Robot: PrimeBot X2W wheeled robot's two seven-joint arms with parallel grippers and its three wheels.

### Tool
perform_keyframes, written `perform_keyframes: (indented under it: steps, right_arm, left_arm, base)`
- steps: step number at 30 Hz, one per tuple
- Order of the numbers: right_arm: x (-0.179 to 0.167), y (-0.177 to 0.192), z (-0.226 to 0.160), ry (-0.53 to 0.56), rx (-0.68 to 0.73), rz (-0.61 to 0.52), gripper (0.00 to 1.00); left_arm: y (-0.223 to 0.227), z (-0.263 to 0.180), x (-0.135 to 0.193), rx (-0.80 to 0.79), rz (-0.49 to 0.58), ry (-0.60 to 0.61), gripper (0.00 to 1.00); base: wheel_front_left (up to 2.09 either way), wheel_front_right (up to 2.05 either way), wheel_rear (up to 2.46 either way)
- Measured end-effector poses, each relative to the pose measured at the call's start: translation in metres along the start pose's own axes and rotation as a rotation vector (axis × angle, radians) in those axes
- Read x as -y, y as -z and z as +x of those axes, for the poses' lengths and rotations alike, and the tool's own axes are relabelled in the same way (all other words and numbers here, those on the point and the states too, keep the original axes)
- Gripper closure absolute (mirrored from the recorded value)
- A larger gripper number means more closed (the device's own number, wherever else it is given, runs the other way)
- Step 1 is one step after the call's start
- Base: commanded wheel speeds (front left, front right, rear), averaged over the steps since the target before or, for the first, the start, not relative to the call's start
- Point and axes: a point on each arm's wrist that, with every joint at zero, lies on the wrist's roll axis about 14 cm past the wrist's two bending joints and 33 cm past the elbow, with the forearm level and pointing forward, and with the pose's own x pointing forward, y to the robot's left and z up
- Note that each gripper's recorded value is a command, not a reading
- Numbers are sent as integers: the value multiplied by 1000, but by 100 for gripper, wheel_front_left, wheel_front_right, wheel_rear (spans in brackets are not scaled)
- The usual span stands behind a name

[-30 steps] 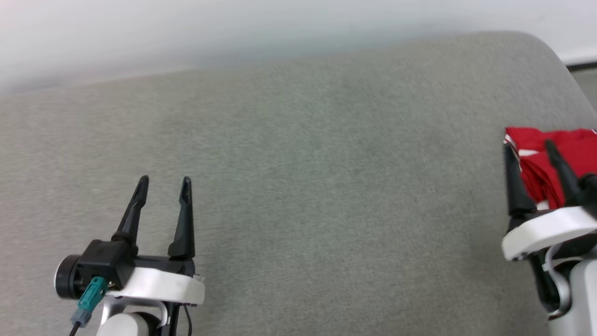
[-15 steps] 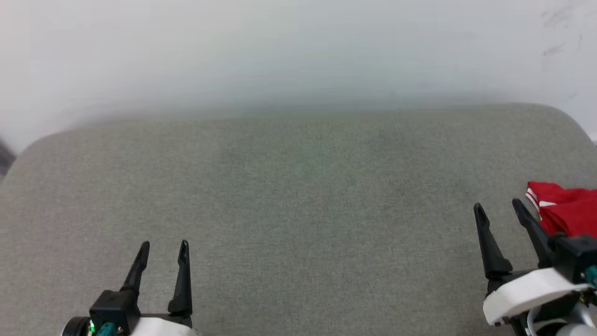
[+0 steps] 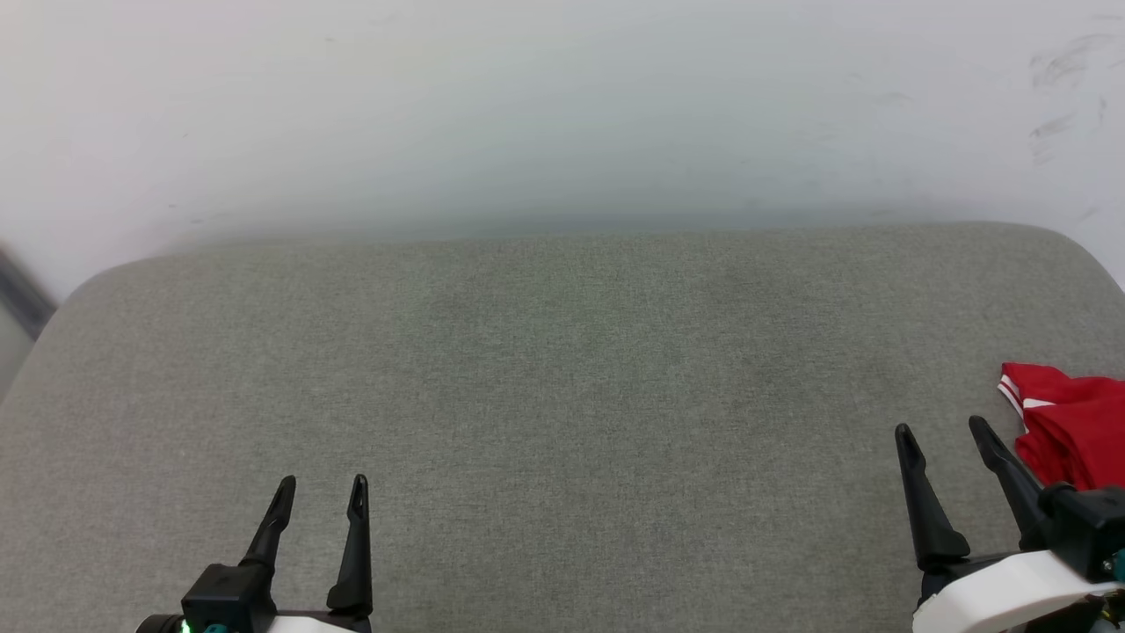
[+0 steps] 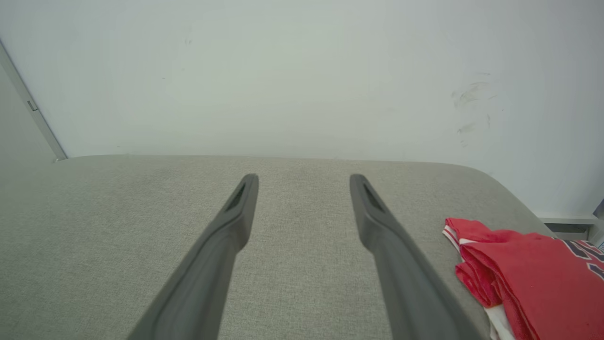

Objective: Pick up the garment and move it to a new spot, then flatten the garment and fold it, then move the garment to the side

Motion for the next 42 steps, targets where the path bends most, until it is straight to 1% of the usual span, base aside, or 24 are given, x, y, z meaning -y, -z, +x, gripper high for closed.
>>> perform_keyframes:
  steps: [12, 13, 15, 16, 17, 22, 23, 24, 27, 42]
  right_arm:
    - [-2, -2, 3, -4, 3, -9, 0]
    - [-2, -3, 3, -5, 4, -9, 100]
    - [-2, 4, 2, -3, -16, -5, 100]
    - [-1, 13, 0, -2, -45, 0, 100]
    - [-1, 13, 0, -2, -45, 0, 100]
    - [-2, 23, -1, -3, -68, 113, 100]
    - [-2, 23, -1, -3, -68, 113, 100]
    - [-1, 26, -1, -3, -73, 158, 100]
    - [-1, 29, 0, -2, -76, 219, 100]
    - [1, 33, 8, 4, -66, 486, 100]
  left_arm:
    - [2, -1, 0, -7, -3, -3, 0]
    - [3, -1, 0, -8, -6, -5, 100]
    - [9, -3, 0, -29, -9, -8, 100]
    - [17, -7, -1, -57, -14, -14, 100]
    - [17, -7, -1, -57, -14, -14, 100]
    - [28, -9, -5, -105, -117, -45, 100]
    - [28, -9, -5, -105, -117, -45, 100]
    - [30, -8, -6, -116, -155, -54, 100]
    - [31, -6, -9, -124, -209, -70, 100]
    - [38, 4, -17, -159, -459, -122, 100]
  base:
    - [0, 0, 0]
    - [0, 0, 0]
    - [0, 0, 0]
    - [0, 0, 0]
    - [0, 0, 0]
    - [0, 0, 0]
    - [0, 0, 0]
    - [0, 0, 0]
    - [0, 0, 0]
    - [0, 0, 0]
